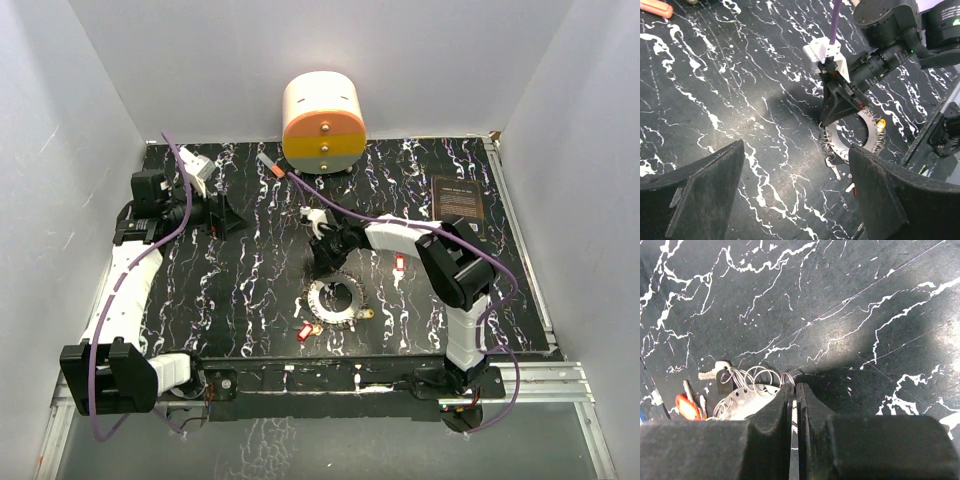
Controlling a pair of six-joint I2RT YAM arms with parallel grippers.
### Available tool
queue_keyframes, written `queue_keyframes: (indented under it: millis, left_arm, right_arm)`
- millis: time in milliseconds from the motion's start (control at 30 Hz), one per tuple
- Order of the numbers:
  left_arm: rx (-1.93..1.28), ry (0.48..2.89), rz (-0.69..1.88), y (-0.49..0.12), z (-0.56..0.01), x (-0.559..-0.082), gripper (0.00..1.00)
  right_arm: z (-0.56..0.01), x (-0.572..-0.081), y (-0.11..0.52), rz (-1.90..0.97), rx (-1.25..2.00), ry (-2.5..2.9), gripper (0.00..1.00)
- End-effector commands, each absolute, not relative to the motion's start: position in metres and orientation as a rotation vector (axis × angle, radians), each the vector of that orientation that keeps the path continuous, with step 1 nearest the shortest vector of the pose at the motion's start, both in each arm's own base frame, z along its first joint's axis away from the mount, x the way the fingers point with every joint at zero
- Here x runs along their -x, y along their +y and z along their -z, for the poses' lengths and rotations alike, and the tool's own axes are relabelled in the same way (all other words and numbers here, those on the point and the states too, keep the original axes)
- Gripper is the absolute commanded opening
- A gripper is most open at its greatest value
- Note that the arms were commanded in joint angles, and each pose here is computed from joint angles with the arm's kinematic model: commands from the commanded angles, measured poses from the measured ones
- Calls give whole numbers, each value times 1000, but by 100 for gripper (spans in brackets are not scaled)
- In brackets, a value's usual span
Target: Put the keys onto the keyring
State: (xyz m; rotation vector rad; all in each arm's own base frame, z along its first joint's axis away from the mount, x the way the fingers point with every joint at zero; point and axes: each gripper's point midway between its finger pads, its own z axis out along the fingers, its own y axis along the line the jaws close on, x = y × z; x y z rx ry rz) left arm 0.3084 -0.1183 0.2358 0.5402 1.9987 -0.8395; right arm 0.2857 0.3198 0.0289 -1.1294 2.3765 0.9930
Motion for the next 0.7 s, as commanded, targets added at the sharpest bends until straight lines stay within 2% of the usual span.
queue_keyframes:
  millis: [0, 100, 233, 500, 667]
  left_arm:
    - [-571, 1943, 958, -131, -247, -299, 84]
    - [-581, 1923, 1030, -139, -251, -295, 84]
    - [-630, 1915, 1091, -154, -254, -288, 78]
    - [-642, 1924, 1165, -170, -248, -282, 89]
    - [-733, 1926, 1203, -196, -246, -278, 90]
  right_arm:
    - [-76, -302, 335, -1004, 1069, 2159, 8]
    - [-109, -305, 337, -1008, 1025, 2079, 8]
    - [-165, -301, 334, -1016, 961, 1958, 8]
    - [-227, -282, 317, -1012, 788, 1828, 8]
    - [-251, -270, 315, -1030, 710, 1778, 8]
